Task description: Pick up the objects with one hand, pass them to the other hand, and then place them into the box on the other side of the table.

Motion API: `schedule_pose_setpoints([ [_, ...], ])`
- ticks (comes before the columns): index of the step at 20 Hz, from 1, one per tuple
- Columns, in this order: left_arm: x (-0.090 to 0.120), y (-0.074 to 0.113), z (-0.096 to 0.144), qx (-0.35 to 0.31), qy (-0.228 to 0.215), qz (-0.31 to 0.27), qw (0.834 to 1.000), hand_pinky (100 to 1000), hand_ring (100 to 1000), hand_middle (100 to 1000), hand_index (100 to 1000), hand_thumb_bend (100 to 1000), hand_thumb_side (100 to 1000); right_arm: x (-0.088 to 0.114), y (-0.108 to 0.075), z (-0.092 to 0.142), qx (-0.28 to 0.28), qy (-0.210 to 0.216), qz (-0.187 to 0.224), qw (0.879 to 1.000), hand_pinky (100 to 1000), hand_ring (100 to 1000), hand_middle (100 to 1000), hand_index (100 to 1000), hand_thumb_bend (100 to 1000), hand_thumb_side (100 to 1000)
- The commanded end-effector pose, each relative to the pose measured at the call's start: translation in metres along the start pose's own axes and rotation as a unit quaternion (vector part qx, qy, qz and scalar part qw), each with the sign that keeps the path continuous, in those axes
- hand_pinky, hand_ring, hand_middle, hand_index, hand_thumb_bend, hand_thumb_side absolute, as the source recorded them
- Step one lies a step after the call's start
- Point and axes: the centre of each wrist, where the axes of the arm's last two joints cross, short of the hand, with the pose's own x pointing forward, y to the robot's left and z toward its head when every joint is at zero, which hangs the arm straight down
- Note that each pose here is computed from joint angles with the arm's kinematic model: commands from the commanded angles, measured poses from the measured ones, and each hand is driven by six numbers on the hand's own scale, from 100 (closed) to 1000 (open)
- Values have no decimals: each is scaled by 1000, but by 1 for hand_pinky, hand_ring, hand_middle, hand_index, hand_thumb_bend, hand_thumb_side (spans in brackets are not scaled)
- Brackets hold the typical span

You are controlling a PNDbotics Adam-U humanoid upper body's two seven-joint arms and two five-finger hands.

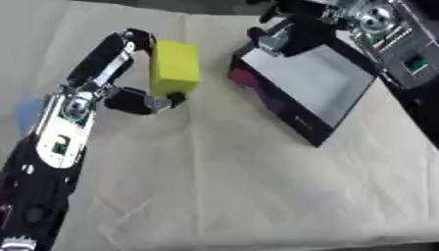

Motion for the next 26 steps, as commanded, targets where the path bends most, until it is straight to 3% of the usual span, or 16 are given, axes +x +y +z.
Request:
schedule_pose_setpoints([
  [1,9,5,-12,11,-17,-4,1000,726,554,447,497,100,329,2,-9,0,-7,0,14,1000,830,1000,987,1000,105,317],
  [10,17,5,-20,26,-23,-4,999,721,550,440,497,100,340,1,-4,-5,10,-5,19,1000,831,1000,970,1000,139,332],
  [17,21,6,-25,32,-29,-17,999,717,551,440,499,100,300,5,-1,-6,58,-22,5,998,829,1000,973,1000,100,404],
  [26,25,4,-33,37,-29,-16,999,717,549,437,498,100,332,17,-12,-2,88,-49,1,995,829,1000,967,1000,134,388],
])
